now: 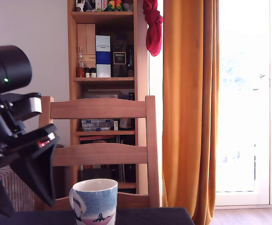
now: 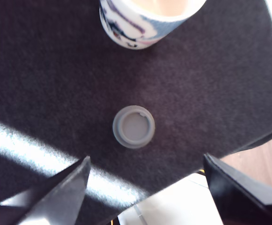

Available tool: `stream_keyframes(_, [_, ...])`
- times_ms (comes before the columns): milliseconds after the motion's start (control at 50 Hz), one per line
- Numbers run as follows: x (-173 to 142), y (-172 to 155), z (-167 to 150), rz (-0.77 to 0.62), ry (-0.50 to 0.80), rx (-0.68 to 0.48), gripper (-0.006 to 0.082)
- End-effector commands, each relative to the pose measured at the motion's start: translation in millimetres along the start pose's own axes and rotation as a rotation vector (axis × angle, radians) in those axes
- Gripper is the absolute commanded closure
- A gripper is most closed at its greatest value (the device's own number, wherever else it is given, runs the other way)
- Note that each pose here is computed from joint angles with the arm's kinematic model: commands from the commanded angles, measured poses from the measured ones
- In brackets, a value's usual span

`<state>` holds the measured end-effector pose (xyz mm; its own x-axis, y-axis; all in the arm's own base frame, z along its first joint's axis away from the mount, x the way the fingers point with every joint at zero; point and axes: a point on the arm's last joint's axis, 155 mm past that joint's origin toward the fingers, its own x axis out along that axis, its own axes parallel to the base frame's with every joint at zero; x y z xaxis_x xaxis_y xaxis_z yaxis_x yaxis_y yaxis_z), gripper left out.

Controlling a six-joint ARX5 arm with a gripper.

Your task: Pick the grey coffee capsule and place it inside the blue coffee cup

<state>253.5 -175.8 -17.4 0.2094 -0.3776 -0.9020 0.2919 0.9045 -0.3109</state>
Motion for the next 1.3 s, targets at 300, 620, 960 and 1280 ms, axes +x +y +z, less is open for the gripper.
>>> stream_keyframes(300, [33, 2, 2, 0.045, 0.104, 0.039, 0.0062])
stream_keyframes(620, [54, 12, -10, 0.076, 0.170, 0.036, 0.0062])
stream_keyframes(960, [57, 11, 2, 0.074, 0.132, 0.043, 0.0072])
stream_keyframes(1280, [63, 14, -5, 0.080, 0.157, 0.031, 0.0092])
